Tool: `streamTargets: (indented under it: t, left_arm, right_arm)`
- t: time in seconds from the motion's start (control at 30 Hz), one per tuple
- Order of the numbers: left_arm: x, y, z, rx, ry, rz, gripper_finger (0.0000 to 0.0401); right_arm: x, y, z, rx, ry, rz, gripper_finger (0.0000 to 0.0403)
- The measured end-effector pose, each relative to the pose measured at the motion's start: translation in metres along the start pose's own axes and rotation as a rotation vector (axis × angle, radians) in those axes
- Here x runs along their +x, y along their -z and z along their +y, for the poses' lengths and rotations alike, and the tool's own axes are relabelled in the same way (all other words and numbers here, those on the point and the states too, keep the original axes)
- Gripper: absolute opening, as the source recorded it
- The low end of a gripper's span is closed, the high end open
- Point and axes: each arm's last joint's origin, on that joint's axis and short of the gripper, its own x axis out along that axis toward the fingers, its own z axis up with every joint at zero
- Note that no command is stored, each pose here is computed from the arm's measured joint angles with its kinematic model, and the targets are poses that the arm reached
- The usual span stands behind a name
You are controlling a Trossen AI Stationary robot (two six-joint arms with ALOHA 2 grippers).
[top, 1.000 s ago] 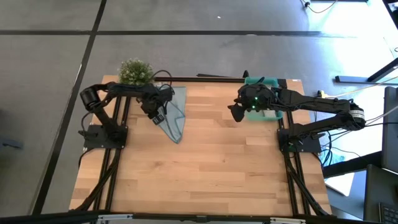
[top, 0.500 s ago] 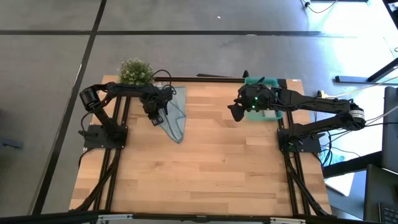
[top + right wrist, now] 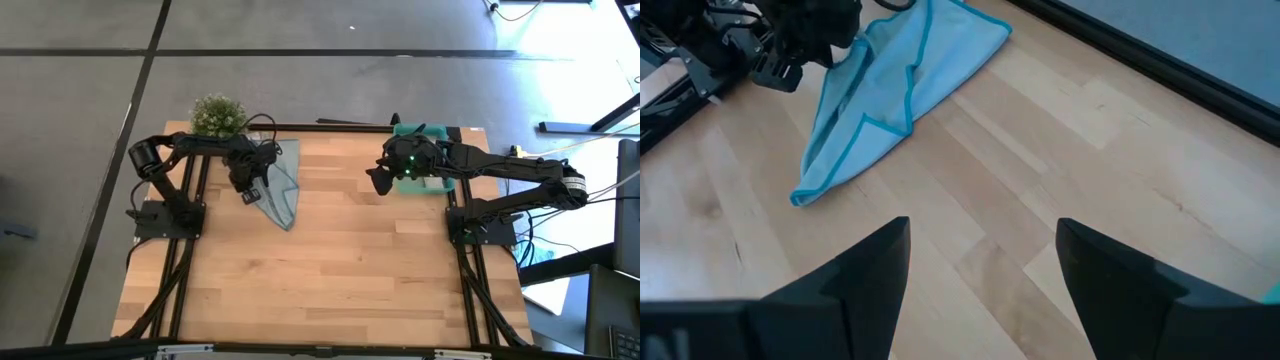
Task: Roll microfiber towels into tight, uniform cylinder then place into a basket
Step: Fold the blue towel
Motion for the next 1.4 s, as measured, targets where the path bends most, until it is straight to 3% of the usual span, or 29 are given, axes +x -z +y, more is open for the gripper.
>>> streamTargets:
  t: [0.4,0.57,0.83,1.0,1.4]
  left_arm:
    - [-0.017,0.021,-0.020,-0.022,0.092,0.056,0.0001]
    - [-0.034,0.037,-0.032,-0.073,0.094,0.028,0.0001]
    - [-0.055,0.061,-0.057,-0.150,0.136,-0.038,0.0000]
    - [-0.060,0.074,-0.073,-0.193,0.134,-0.043,0.0000]
    - [-0.060,0.094,-0.106,-0.208,0.134,-0.011,0.0000]
  right_arm:
    - [0.000,-0.008,0.005,-0.110,-0.043,-0.080,0.0252]
    - [0.015,-0.011,0.014,-0.181,-0.176,-0.070,0.0252]
    - [0.079,-0.003,0.041,-0.337,-0.338,-0.058,0.0252]
    - [0.125,0.008,0.054,-0.373,-0.449,-0.051,0.0252]
    - [0.216,-0.002,0.088,-0.498,-0.411,0.074,0.0252]
